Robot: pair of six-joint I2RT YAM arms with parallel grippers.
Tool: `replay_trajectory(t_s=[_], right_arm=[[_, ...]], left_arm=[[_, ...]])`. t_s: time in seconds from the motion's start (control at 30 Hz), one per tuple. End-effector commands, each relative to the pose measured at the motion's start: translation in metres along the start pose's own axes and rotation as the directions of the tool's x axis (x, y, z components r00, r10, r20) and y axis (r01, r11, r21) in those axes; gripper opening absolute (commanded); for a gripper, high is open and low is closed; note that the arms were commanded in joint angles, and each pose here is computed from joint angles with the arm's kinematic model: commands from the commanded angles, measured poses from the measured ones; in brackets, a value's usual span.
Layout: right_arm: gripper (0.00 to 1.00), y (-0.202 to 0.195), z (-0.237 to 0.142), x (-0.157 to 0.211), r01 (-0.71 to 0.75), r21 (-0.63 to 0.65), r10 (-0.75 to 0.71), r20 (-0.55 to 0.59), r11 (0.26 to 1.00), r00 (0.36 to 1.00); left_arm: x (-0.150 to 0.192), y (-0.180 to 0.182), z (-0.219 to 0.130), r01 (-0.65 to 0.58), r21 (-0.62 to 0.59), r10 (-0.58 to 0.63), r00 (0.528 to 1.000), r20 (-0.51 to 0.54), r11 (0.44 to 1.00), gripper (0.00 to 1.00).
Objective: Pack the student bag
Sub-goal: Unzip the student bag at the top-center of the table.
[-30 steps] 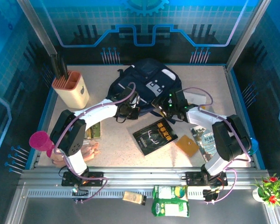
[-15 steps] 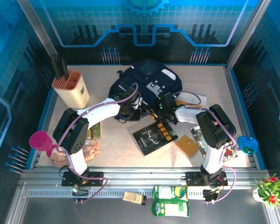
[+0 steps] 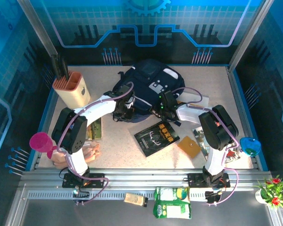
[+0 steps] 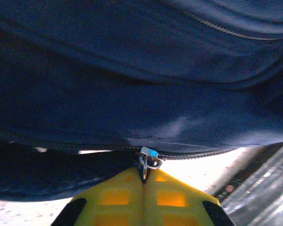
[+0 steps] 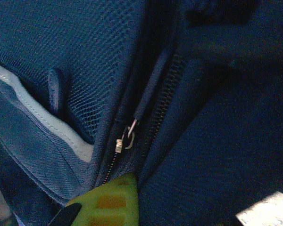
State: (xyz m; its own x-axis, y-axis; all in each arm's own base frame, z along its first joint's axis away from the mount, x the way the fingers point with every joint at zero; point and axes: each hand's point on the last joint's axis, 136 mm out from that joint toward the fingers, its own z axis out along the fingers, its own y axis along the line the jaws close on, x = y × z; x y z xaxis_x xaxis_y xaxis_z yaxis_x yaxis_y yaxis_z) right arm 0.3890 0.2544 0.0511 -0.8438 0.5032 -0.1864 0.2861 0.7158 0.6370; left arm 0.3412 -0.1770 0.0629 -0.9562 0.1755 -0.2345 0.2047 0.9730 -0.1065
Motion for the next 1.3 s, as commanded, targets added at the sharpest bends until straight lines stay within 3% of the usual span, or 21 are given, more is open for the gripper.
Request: replay_trajectory(t_s=[0.0, 0.33, 0.5, 0.6, 0.8, 0.97, 1.27], right_arm=[[0.09, 0.006, -0.003, -0.035, 0.102, 0.026, -0.104, 0.093, 0.994, 0.990], [0.09, 0.031, 0.000, -0.073, 0.206, -0.021, -0.203, 0.106, 0.978, 0.973], [0.17, 0.028, -0.015, -0.078, 0.178, -0.053, -0.170, 0.123, 0.983, 0.978], [0.39, 0.021, -0.036, -0.070, 0.117, -0.112, -0.097, 0.167, 0.987, 0.981], [0.57, -0.008, -0.061, -0.027, -0.047, -0.145, 0.064, 0.117, 0.988, 0.991], [0.64, -0.020, -0.071, -0.002, -0.166, -0.142, 0.180, 0.089, 0.976, 0.980], [0.65, -0.002, -0.048, 0.026, -0.251, -0.119, 0.250, -0.018, 0.961, 0.968]], left_arm=[[0.022, 0.035, -0.007, 0.010, -0.140, -0.019, 0.998, -0.061, 0.990, 0.00], [0.017, -0.019, -0.019, 0.009, 0.138, -0.004, 0.999, -0.038, 0.990, 0.00], [0.013, -0.053, -0.022, 0.000, 0.262, 0.008, 1.000, -0.027, 0.965, 0.00], [0.011, -0.065, -0.020, -0.022, 0.260, 0.030, 0.999, -0.027, 0.965, 0.00], [0.006, -0.089, -0.019, -0.060, 0.286, 0.067, 0.998, -0.016, 0.956, 0.00], [0.004, -0.102, -0.018, -0.077, 0.305, 0.086, 0.996, -0.018, 0.949, 0.00], [0.007, -0.106, -0.019, -0.080, 0.310, 0.090, 0.996, -0.020, 0.947, 0.00]])
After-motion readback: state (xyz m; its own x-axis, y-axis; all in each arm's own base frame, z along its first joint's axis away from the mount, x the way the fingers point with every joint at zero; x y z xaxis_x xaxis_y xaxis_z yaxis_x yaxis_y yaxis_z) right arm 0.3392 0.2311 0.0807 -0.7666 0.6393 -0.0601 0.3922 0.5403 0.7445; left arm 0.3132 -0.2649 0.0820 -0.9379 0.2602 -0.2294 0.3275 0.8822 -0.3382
